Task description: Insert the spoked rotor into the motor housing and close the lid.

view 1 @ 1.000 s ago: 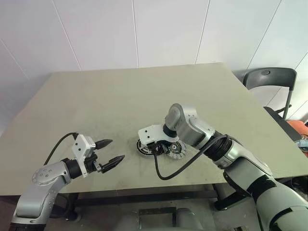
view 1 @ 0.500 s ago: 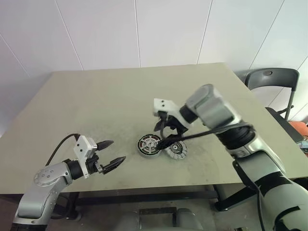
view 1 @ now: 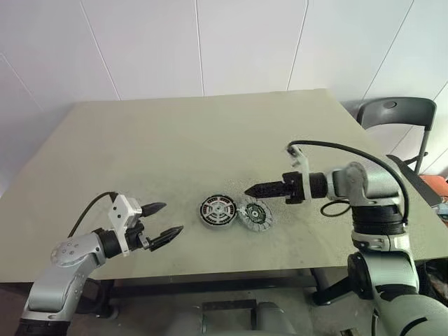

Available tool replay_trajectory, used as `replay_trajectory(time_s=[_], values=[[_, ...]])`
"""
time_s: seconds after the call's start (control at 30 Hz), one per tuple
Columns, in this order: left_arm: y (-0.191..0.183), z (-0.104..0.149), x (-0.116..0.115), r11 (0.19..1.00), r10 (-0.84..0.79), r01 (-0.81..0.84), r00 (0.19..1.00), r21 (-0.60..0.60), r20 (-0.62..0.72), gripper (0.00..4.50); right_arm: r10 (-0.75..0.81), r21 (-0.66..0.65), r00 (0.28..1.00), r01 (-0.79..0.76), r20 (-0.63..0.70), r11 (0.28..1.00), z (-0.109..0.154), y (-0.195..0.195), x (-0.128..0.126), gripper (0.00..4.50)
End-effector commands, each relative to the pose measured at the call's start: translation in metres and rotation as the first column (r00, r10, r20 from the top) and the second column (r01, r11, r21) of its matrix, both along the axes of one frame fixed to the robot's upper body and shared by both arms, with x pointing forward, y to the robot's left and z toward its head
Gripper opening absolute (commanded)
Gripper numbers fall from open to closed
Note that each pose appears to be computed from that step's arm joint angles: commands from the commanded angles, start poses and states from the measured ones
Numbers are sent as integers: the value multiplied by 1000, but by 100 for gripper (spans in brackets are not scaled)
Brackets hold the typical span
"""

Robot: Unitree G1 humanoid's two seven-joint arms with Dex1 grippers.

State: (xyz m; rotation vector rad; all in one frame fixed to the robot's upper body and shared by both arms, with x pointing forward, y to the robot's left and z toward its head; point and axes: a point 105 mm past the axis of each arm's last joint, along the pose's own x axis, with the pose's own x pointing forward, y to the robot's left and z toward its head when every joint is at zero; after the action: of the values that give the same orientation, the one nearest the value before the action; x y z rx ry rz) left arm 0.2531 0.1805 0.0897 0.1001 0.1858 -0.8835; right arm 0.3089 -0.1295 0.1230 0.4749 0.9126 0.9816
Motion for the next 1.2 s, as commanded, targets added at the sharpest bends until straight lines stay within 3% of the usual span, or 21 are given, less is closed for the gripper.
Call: replay_trajectory(time_s=[0.03, 0.47, 1.03, 1.2], values=[[-3, 7, 3, 1000, -20, 20, 999, 4, 33, 450, -12, 56, 998, 15, -58, 998, -1, -14, -8, 448], [-8, 13, 4, 1000, -24, 24, 999, 1, 40, 450, 44, 59, 956, -28, -291, 998, -27, -14, -41, 448], [-9, 10, 3, 1000, -6, 7, 999, -4, 34, 450, -93, 62, 918, 127, -387, 990, -49, 5, -32, 448], [-8, 10, 4, 1000, -14, 14, 999, 1, 37, 450, -151, 98, 918, 200, -367, 975, -44, 5, -24, 448]])
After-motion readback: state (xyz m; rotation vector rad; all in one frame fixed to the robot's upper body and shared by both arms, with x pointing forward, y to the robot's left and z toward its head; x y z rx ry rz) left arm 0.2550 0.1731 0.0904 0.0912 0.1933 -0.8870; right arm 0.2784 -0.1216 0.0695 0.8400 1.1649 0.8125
